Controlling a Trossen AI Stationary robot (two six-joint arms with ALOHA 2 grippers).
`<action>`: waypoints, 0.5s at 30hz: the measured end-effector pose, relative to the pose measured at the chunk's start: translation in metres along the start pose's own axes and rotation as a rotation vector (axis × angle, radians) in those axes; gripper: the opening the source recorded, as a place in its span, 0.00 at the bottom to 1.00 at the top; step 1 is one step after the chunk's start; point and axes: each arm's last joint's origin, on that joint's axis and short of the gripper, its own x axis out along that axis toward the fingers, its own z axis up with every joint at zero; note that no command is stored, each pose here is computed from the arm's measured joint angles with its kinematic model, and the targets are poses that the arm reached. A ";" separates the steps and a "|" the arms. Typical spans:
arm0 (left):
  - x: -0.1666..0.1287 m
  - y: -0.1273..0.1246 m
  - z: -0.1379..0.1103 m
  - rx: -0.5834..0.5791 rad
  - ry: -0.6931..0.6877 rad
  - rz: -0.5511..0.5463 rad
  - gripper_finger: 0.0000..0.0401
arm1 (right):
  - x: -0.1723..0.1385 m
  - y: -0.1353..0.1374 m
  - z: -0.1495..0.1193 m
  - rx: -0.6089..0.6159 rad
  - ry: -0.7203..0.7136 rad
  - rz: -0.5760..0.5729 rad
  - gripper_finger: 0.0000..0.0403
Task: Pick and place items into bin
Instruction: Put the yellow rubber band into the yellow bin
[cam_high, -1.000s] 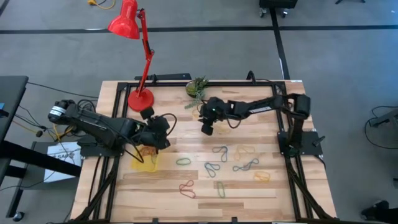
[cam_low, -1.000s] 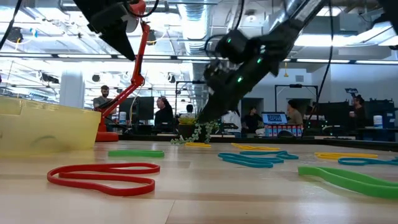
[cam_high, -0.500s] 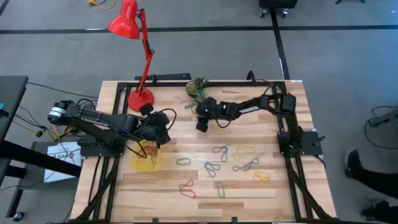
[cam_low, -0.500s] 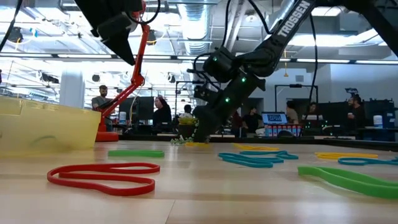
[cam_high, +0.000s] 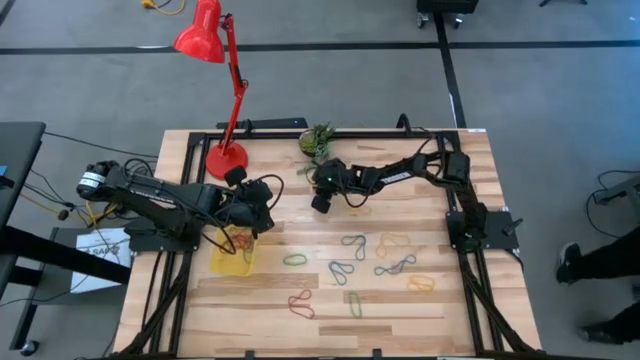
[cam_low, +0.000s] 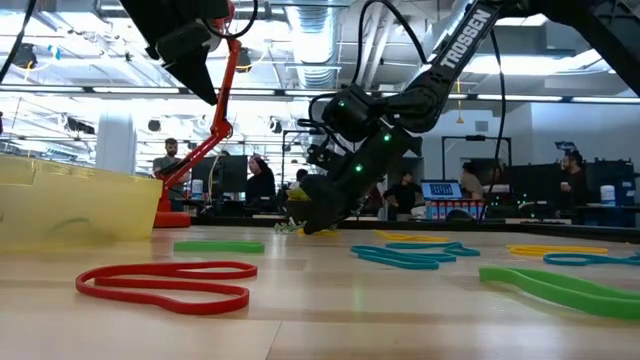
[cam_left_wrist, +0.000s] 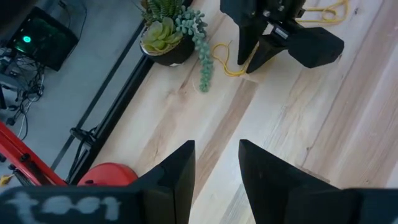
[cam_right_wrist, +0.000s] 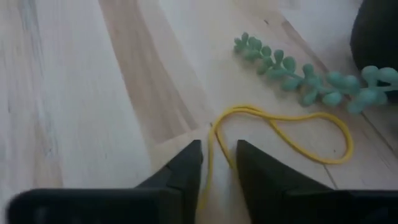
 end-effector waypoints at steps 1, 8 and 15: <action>0.000 0.000 0.000 -0.001 0.000 -0.001 0.29 | -0.001 0.000 0.001 -0.001 -0.003 0.003 0.16; 0.000 0.000 0.000 -0.030 -0.001 -0.002 0.29 | -0.015 0.012 0.009 -0.063 -0.039 0.021 0.03; 0.000 0.000 0.000 -0.023 -0.002 -0.004 0.29 | -0.070 0.040 0.041 -0.139 -0.151 0.092 0.01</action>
